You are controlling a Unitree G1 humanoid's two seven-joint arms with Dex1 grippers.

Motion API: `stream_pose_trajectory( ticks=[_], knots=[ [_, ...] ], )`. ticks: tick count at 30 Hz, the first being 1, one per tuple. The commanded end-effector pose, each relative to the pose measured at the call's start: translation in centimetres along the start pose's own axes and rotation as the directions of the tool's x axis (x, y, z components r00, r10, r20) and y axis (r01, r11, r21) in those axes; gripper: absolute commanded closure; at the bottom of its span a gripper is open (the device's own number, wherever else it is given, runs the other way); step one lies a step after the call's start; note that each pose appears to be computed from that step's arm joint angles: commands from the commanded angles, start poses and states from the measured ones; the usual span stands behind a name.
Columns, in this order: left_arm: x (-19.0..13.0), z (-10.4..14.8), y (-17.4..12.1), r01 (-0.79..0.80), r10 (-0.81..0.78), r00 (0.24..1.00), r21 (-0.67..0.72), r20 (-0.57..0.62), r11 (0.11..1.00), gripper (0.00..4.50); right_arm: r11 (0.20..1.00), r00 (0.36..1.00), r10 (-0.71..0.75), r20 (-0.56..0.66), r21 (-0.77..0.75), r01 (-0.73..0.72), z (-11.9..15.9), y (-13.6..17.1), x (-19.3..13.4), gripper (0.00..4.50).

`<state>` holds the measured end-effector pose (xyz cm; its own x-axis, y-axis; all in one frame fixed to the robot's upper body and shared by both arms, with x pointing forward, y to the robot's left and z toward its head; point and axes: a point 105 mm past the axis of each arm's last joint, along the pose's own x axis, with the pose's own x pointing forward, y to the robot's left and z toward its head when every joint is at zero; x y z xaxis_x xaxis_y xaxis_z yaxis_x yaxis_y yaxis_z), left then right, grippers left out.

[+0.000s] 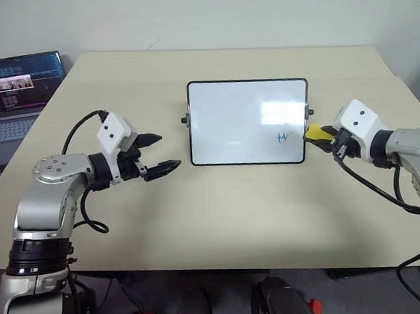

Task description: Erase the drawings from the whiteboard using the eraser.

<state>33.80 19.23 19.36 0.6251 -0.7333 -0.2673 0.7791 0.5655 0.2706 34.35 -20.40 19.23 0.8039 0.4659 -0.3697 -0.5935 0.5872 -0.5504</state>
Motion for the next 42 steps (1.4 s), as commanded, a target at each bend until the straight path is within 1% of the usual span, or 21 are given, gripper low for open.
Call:
stream_pose_trajectory(
  ticks=[1, 3, 5, 6, 9, 11, 16, 19, 22, 25, 28, 31, 34, 39, 42],
  knots=[
    [0.1, 1.0, -0.3, 0.01, -0.011, 0.999, 0.039, 0.03, 0.999, 0.0, 0.999, 0.998, -0.043, 0.044, -0.032, 0.044, 1.4, -1.0, -0.6, 3.52],
    [0.5, 1.3, -0.7, 0.024, -0.026, 0.998, 0.028, 0.058, 0.999, 0.0, 0.996, 0.99, -0.083, 0.114, -0.013, 0.085, 3.2, -1.5, 0.4, 3.52],
    [1.2, 1.3, -1.4, 0.049, -0.05, 0.996, 0.016, 0.075, 0.999, 0.0, 0.996, 0.978, -0.089, 0.19, 0.028, 0.086, 5.2, -0.9, 1.9, 3.52],
    [1.6, 1.2, -1.7, 0.061, -0.061, 0.995, 0.011, 0.073, 0.998, 0.0, 0.996, 0.976, -0.09, 0.201, 0.042, 0.083, 5.6, -0.5, 2.6, 3.52],
    [2.5, 0.3, -2.3, 0.077, -0.078, 0.996, 0.015, 0.041, 0.997, 0.0, 0.978, 0.969, -0.199, 0.144, 0.088, 0.188, 4.5, -1.2, 5.0, 3.52],
    [2.9, 0.5, -2.5, 0.093, -0.093, 0.994, 0.011, 0.049, 0.996, 0.0, 0.964, 0.96, -0.258, 0.107, 0.101, 0.247, 3.8, -1.7, 6.1, 3.52],
    [3.3, 1.0, -2.5, 0.101, -0.102, 0.993, 0.019, 0.061, 0.995, 0.0, 0.947, 0.949, -0.313, 0.032, 0.087, 0.31, 2.0, -1.9, 7.8, 3.52],
    [3.3, 1.0, -2.6, 0.104, -0.105, 0.993, 0.018, 0.062, 0.994, 0.0, 0.958, 0.959, -0.282, -0.014, 0.057, 0.282, 0.2, -0.7, 8.7, 3.52],
    [3.2, 1.0, -2.5, 0.102, -0.103, 0.993, 0.019, 0.061, 0.995, 0.0, 0.986, 0.986, -0.162, -0.048, 0.04, 0.163, -1.6, 2.4, 9.5, 3.52],
    [3.1, 1.1, -2.4, 0.098, -0.099, 0.993, 0.019, 0.063, 0.995, 0.0, 0.998, 0.996, -0.052, -0.072, 0.018, 0.054, -2.9, 5.1, 9.7, 3.52],
    [3.1, 1.1, -2.4, 0.095, -0.096, 0.993, 0.02, 0.062, 0.995, 0.0, 0.999, 0.995, 0.044, -0.084, 0.018, -0.043, -3.7, 7.5, 9.5, 3.52],
    [3.1, 1.1, -2.3, 0.094, -0.095, 0.994, 0.021, 0.062, 0.995, 0.0, 0.997, 0.994, 0.073, -0.083, 0.019, -0.072, -3.8, 8.4, 9.5, 3.52],
    [3.1, 1.1, -2.2, 0.093, -0.095, 0.994, 0.023, 0.063, 0.995, 0.0, 1.0, 0.997, 0.019, -0.078, 0.02, -0.017, -3.5, 7.3, 9.6, 3.52],
    [3.2, 1.2, -2.2, 0.094, -0.096, 0.993, 0.027, 0.065, 0.995, 0.0, 0.987, 0.984, -0.161, -0.076, 0.018, 0.163, -2.4, 2.9, 9.6, 3.52],
    [3.3, 1.3, -2.2, 0.095, -0.097, 0.993, 0.028, 0.068, 0.995, 0.0, 0.953, 0.953, -0.29, -0.093, 0.058, 0.296, -2.2, 0.1, 9.4, 3.52]
  ],
)
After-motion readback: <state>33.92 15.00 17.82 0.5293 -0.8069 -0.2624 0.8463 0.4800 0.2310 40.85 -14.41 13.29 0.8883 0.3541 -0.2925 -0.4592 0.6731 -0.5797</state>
